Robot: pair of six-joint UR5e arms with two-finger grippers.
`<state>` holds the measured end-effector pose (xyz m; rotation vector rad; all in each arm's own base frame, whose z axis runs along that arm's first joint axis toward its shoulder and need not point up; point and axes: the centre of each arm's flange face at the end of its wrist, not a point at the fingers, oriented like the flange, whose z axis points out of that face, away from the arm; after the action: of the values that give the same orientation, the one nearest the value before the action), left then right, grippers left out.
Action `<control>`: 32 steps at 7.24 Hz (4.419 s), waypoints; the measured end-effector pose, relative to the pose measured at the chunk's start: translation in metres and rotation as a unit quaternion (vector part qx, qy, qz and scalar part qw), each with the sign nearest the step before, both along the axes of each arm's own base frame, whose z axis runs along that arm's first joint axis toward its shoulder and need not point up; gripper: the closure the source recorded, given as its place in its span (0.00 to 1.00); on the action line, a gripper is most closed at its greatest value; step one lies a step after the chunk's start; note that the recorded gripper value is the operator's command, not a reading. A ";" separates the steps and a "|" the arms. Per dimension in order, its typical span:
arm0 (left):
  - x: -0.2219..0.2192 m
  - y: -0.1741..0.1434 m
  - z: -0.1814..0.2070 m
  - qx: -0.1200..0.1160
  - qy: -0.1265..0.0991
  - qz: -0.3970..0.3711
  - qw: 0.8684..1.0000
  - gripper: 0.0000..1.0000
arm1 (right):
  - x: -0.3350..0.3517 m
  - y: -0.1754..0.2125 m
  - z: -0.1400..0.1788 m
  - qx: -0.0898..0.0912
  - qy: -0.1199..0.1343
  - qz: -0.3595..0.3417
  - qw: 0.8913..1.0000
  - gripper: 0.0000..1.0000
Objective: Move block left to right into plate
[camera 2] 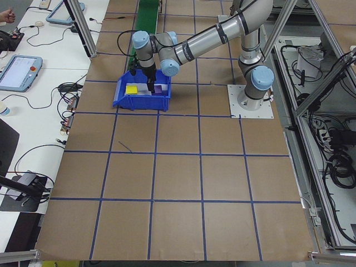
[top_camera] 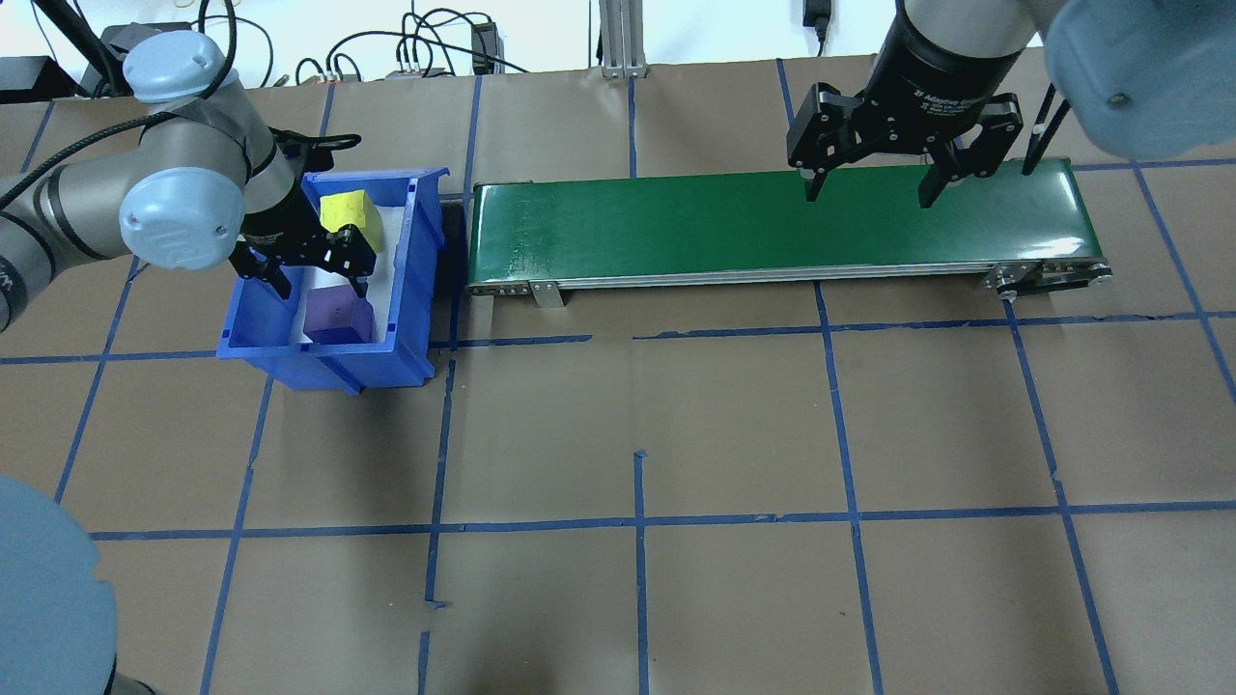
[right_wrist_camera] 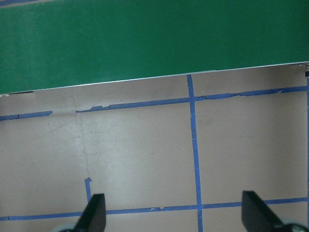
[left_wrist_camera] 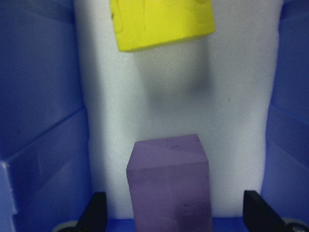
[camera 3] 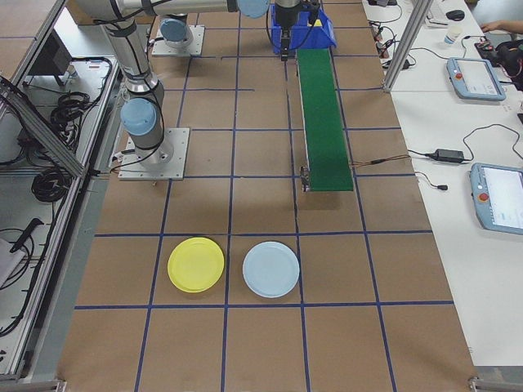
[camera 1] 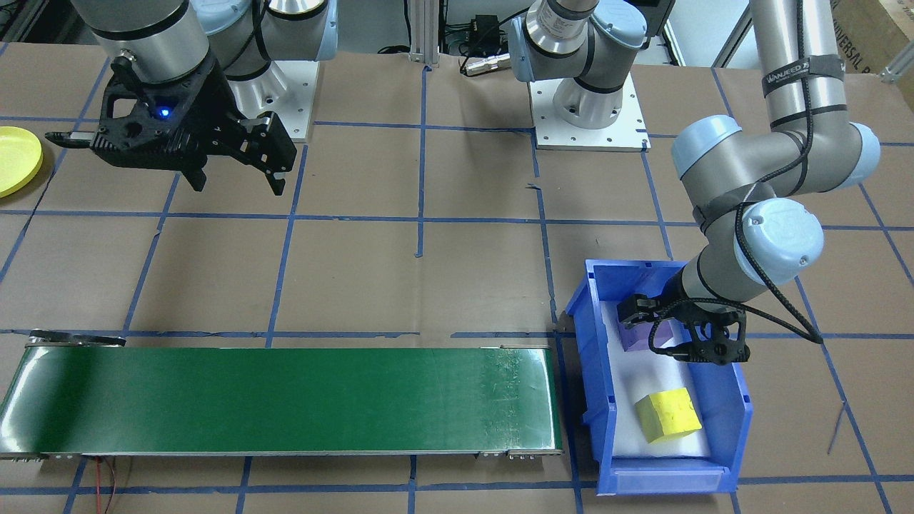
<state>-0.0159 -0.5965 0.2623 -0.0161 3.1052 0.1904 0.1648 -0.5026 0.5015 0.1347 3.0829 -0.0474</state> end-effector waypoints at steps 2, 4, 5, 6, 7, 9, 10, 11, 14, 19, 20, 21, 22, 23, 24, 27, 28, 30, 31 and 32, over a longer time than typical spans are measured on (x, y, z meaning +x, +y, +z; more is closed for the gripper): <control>0.000 0.000 -0.012 0.008 0.002 0.006 1.000 0.00 | 0.000 0.000 0.000 0.001 0.000 0.000 1.000 0.00; 0.000 -0.003 -0.028 0.010 0.004 0.006 1.000 0.27 | 0.000 0.000 -0.001 0.001 0.000 0.000 1.000 0.00; 0.000 -0.003 -0.034 0.011 0.005 0.006 1.000 0.50 | 0.000 0.000 -0.001 0.001 0.000 0.000 1.000 0.00; 0.000 -0.002 -0.039 0.014 0.004 0.006 1.000 0.66 | -0.001 0.000 -0.001 0.001 0.000 -0.001 1.000 0.00; 0.000 -0.001 -0.040 0.015 0.003 0.005 1.000 0.71 | -0.001 0.000 -0.001 0.001 0.000 -0.001 1.000 0.00; 0.001 -0.003 -0.019 -0.005 -0.003 0.008 1.000 0.71 | -0.002 0.000 -0.001 0.002 0.000 -0.002 1.000 0.00; 0.001 -0.004 0.009 -0.030 -0.008 0.010 0.999 0.71 | -0.003 -0.001 -0.001 0.002 0.000 -0.003 1.000 0.00; -0.002 -0.001 0.053 -0.068 -0.013 0.010 0.998 0.71 | -0.003 -0.001 -0.001 0.002 0.000 -0.003 1.000 0.00; -0.040 0.018 0.175 -0.187 0.001 -0.020 0.982 0.71 | -0.003 -0.001 -0.001 0.002 0.000 -0.003 1.000 0.00; -0.131 -0.026 0.096 -0.212 0.073 -0.059 0.973 0.71 | -0.003 -0.001 -0.001 0.002 0.000 -0.002 1.000 0.00; -0.148 -0.030 0.075 -0.203 0.078 -0.053 0.975 0.71 | -0.002 0.000 -0.001 0.002 0.000 -0.002 1.000 0.00; -0.158 -0.032 0.061 -0.196 0.080 -0.047 0.976 0.71 | -0.002 0.000 -0.001 0.002 0.000 -0.002 1.000 0.00; -0.164 -0.033 0.050 -0.188 0.082 -0.046 0.978 0.71 | -0.002 0.000 -0.001 0.002 0.000 -0.002 1.000 0.00; -0.173 -0.033 0.039 -0.183 0.083 -0.049 0.978 0.39 | -0.002 0.000 -0.001 0.002 0.000 -0.002 1.000 0.00; -0.183 -0.033 0.029 -0.180 0.084 -0.056 0.979 0.11 | -0.002 0.000 -0.001 0.002 0.000 -0.002 1.000 0.00; -0.189 -0.036 0.028 -0.185 0.077 -0.060 0.978 0.00 | -0.003 -0.001 -0.001 0.002 0.000 -0.003 1.000 0.00; -0.189 -0.038 0.039 -0.195 0.076 -0.061 0.976 0.00 | -0.004 -0.001 -0.001 0.001 0.001 -0.003 1.000 0.00; -0.157 -0.048 0.085 -0.237 0.065 -0.045 0.968 0.00 | -0.005 -0.001 -0.001 0.001 0.001 -0.005 1.000 0.00; -0.119 -0.057 0.100 -0.251 0.055 -0.021 0.966 0.00 | -0.005 -0.002 -0.001 0.001 0.001 -0.005 1.000 0.00; -0.074 -0.064 0.104 -0.255 0.045 0.011 0.966 0.00 | -0.006 -0.002 -0.001 0.002 0.001 -0.005 1.000 0.00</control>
<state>-0.0900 -0.6602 0.3661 -0.0541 3.1428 -0.6266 0.1591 -0.5045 0.5002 0.1515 3.0843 -0.0428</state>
